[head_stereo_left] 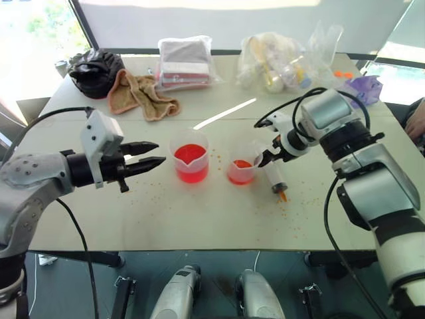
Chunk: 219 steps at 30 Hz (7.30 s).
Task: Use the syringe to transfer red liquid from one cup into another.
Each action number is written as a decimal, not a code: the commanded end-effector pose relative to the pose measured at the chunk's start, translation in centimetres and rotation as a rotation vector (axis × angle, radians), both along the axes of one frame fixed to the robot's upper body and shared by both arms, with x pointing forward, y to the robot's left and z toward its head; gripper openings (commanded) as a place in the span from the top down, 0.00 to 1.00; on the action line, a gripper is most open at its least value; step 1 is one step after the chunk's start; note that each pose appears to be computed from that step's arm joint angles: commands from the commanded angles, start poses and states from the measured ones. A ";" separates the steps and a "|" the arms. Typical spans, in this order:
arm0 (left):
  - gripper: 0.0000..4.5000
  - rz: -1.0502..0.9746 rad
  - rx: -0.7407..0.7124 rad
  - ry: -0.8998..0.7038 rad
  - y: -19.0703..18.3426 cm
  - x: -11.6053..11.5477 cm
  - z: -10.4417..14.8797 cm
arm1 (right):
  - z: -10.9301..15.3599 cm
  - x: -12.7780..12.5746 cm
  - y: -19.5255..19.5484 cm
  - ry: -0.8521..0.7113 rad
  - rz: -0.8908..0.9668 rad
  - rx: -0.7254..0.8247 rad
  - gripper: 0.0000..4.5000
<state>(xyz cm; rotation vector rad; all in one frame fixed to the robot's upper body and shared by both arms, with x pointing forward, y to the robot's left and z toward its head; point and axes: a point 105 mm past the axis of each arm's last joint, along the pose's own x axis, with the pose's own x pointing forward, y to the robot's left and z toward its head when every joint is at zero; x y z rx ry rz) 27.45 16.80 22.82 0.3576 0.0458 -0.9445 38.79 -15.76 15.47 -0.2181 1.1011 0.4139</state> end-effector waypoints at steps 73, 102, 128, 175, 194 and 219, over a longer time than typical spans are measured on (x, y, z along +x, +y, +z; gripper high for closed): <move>0.61 -0.129 -0.180 -0.094 -1.0 1.9 10.7 | 10.8 -4.6 19.3 -1.226 0.670 0.897 0.69; 0.61 -0.101 -0.248 0.036 -2.4 3.7 5.5 | 7.6 -4.4 21.0 -1.146 0.665 0.868 0.69; 0.99 -0.049 -0.325 -0.056 -1.8 4.7 8.8 | 6.4 -5.6 21.7 -1.095 0.677 0.895 0.69; 0.74 -0.085 -0.317 -0.084 -2.2 4.0 10.1 | 6.8 -5.4 21.5 -1.094 0.653 0.897 0.69; 0.43 0.066 -0.326 -0.022 1.7 2.0 7.2 | 11.4 -5.1 20.0 -1.236 0.621 0.916 0.69; 0.43 -0.153 -0.449 -0.024 -4.4 6.4 9.8 | 14.1 -6.8 8.9 -1.399 0.361 0.624 0.69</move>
